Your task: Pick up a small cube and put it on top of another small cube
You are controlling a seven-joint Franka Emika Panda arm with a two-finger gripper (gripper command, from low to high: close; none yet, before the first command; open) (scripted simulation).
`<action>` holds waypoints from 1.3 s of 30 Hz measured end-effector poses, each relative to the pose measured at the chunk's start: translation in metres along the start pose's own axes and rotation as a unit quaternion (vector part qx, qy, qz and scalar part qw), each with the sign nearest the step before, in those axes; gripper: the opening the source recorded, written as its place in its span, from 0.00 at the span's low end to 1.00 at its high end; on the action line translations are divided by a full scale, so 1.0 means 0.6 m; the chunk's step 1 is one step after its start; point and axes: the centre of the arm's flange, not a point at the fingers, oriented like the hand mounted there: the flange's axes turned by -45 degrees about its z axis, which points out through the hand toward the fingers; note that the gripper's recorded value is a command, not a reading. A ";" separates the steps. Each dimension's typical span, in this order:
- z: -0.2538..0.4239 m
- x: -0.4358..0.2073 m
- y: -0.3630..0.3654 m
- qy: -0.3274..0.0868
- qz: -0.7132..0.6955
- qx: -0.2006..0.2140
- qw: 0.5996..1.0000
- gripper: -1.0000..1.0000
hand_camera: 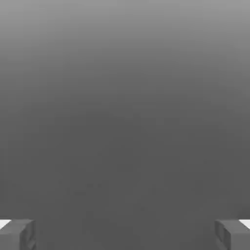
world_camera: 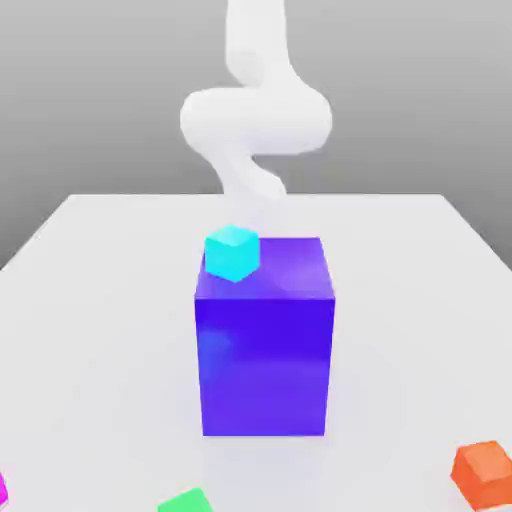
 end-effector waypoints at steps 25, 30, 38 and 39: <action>0.599 -0.205 0.398 -0.265 0.167 -0.048 0.949 0.50; 0.677 -0.313 0.479 -0.313 0.192 -0.076 0.927 0.50; 0.797 -0.472 0.541 -0.347 0.207 -0.100 0.909 0.00; 0.797 -0.472 0.541 -0.347 0.207 -0.100 0.909 0.00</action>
